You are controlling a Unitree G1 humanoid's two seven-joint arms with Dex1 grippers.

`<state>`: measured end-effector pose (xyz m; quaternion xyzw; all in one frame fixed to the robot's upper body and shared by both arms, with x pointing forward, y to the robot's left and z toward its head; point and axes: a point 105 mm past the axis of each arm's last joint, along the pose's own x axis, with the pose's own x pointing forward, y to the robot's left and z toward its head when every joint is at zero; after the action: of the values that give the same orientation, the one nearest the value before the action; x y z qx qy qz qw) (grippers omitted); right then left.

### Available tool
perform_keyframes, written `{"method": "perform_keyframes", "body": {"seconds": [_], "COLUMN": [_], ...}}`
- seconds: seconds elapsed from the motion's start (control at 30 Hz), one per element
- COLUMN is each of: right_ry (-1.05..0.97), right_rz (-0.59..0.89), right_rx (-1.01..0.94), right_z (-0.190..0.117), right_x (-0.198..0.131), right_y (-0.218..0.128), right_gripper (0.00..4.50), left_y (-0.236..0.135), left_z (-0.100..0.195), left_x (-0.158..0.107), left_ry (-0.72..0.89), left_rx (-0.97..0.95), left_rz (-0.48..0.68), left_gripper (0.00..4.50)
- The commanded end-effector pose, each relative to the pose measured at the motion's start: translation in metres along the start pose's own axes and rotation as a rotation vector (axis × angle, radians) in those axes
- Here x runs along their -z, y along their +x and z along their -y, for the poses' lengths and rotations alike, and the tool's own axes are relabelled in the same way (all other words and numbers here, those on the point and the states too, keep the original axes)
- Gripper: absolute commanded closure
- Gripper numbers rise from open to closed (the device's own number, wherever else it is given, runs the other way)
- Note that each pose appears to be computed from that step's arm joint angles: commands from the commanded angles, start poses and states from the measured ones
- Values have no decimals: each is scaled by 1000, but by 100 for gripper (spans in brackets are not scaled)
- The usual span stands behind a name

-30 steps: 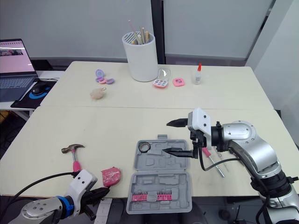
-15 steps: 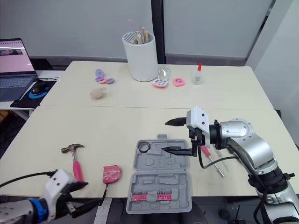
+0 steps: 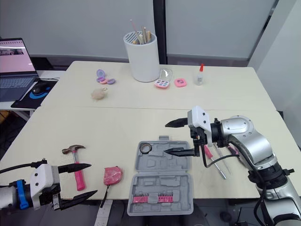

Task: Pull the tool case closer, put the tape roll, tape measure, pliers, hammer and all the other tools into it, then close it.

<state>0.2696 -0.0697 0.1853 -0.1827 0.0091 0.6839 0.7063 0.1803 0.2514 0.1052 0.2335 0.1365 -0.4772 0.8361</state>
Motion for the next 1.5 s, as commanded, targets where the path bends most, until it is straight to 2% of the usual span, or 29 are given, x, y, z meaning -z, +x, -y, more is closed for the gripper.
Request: {"method": "perform_keyframes", "body": {"seconds": [0.03, 0.53, 0.9, 1.47, 1.5], "right_ry": [-47, -22, -14, -20, -19], "right_rz": [15, 1, -20, -34, -35], "right_rx": [-20, 41, 59, 56, 56], "right_z": [-4, -10, -14, -15, -15], "right_x": [-15, -13, -13, -14, -13], "right_y": [0, -2, -7, -9, -9], "right_gripper": [0, 0, 0, 0, 0], "left_y": [-3, 30, 49, 62, 64], "left_z": [-4, -31, -30, -36, -35], "left_x": [13, 42, 63, 72, 71], "left_ry": [24, 104, 106, 115, 114], "left_rx": [41, 135, 182, 168, 171], "left_rz": [-20, -19, -24, -21, -15], "left_gripper": [3, 3, 3, 3, 20]}}
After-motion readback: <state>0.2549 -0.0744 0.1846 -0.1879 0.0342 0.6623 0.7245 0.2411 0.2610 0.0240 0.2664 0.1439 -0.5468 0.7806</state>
